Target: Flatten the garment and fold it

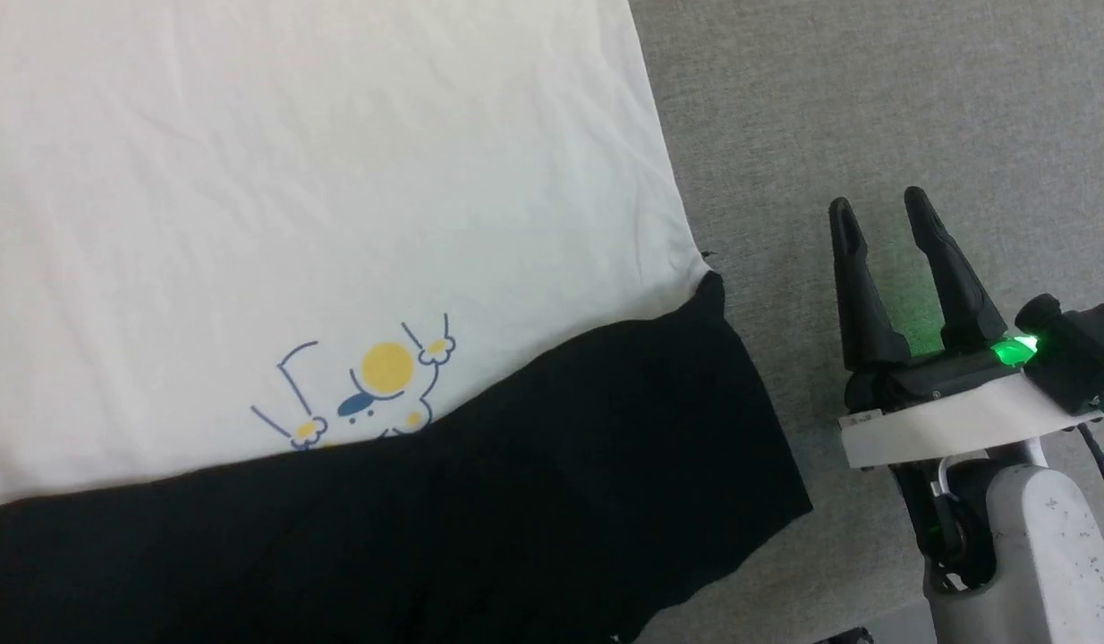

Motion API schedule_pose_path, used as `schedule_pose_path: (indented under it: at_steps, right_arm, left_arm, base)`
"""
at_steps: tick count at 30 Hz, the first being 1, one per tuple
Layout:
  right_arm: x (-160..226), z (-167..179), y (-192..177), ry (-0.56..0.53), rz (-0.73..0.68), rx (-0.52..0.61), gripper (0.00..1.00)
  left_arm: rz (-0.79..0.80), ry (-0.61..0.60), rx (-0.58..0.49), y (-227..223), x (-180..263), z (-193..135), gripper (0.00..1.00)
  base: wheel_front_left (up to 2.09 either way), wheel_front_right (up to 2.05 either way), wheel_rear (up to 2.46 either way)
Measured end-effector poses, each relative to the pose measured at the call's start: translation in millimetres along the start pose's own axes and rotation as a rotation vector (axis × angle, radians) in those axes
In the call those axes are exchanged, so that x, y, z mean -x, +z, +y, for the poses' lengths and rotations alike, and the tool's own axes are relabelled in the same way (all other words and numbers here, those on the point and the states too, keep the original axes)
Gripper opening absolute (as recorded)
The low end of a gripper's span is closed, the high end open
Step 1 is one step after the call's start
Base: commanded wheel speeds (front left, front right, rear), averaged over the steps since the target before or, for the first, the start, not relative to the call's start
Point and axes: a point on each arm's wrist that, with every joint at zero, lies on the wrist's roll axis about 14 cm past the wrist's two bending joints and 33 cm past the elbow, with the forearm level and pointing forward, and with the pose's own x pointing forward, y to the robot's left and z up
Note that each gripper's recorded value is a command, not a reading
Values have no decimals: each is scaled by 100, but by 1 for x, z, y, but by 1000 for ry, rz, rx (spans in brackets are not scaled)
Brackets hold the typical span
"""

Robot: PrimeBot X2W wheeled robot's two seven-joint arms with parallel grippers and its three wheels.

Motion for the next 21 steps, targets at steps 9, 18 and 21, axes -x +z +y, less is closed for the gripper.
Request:
schedule_pose_path:
  at_steps: [9, 18, 21]
  right_arm:
    - [-4, -5, -7, -13, 21, 12, 100]
    - [-28, 13, 20, 54, -55, 67, 100]
    - [-56, 34, 61, 120, -166, 114, 100]
  left_arm:
    - [5, 60, -29, -5, -15, 5, 0]
    - [-12, 57, -47, -4, -11, 7, 0]
    - [-43, 40, -52, 3, -8, 4, 0]
  base:
    - [0, 0, 0]
    - [0, 0, 0]
    - [0, 0, 0]
